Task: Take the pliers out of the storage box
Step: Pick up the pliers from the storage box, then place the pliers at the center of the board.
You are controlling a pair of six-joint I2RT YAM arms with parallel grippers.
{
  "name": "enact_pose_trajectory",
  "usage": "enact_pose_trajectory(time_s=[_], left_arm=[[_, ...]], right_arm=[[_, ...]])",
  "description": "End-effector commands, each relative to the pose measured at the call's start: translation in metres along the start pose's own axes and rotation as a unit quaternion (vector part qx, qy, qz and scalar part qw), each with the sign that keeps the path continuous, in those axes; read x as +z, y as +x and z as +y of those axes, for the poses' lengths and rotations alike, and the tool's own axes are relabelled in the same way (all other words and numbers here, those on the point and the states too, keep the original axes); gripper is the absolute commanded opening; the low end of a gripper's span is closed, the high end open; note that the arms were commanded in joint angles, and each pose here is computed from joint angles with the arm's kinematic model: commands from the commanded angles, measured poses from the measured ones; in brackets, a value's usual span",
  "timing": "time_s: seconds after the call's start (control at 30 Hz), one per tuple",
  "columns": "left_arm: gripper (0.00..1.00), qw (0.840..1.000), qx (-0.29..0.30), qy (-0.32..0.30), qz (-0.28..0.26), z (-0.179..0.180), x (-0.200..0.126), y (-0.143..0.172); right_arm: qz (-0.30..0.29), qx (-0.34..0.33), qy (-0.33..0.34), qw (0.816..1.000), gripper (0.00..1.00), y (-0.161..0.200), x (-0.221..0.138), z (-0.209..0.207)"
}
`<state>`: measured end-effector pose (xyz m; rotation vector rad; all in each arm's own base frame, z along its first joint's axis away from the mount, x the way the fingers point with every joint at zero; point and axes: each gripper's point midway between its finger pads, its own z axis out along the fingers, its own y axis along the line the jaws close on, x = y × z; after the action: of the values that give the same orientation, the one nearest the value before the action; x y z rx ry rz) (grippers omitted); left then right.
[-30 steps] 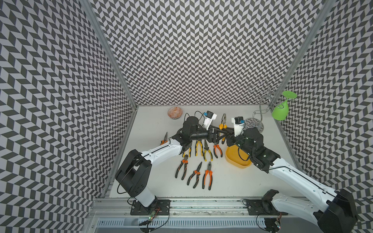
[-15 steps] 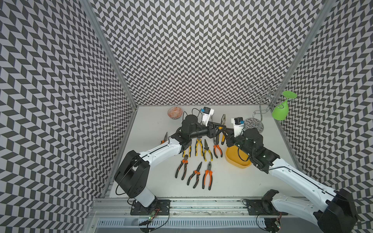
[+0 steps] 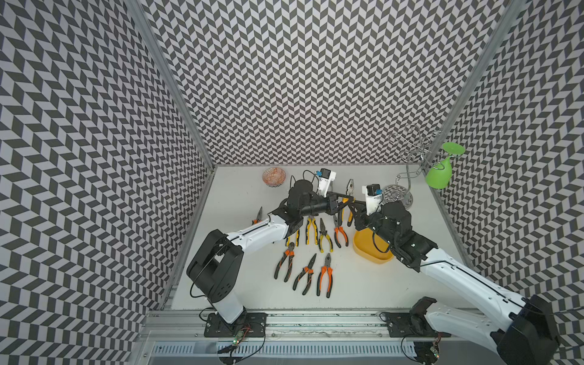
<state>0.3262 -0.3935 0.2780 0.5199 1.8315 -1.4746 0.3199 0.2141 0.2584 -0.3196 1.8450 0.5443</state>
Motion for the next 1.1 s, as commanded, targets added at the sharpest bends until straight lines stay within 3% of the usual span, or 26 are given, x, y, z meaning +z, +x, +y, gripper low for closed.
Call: enact_pose_trajectory(time_s=[0.0,0.13,0.23,0.47,0.63,1.07], left_arm=[[0.00,0.999,0.022,0.030,0.006,-0.019,0.001,-0.008],[0.00,0.997,0.063,0.041,0.026,-0.019,-0.009,-0.009],[0.00,0.995,0.087,0.019,0.044,-0.006,-0.021,-0.008],[0.00,0.984,0.148,0.018,0.097,0.017,-0.066,0.000],[0.00,0.981,0.148,0.013,0.128,0.045,-0.103,0.007],[0.00,0.969,0.084,-0.158,0.173,0.173,-0.223,0.034]], right_arm=[[-0.067,-0.008,-0.023,0.997,0.13,-0.037,-0.006,0.012],[-0.072,-0.028,-0.033,0.997,0.48,-0.038,-0.012,0.016],[-0.073,-0.050,-0.056,0.995,0.67,-0.035,-0.016,0.023],[-0.073,-0.089,-0.141,0.983,0.93,-0.025,-0.020,0.052],[-0.071,-0.120,-0.199,0.970,1.00,-0.018,-0.021,0.078],[-0.029,-0.174,-0.295,0.939,0.99,0.024,-0.022,0.130]])
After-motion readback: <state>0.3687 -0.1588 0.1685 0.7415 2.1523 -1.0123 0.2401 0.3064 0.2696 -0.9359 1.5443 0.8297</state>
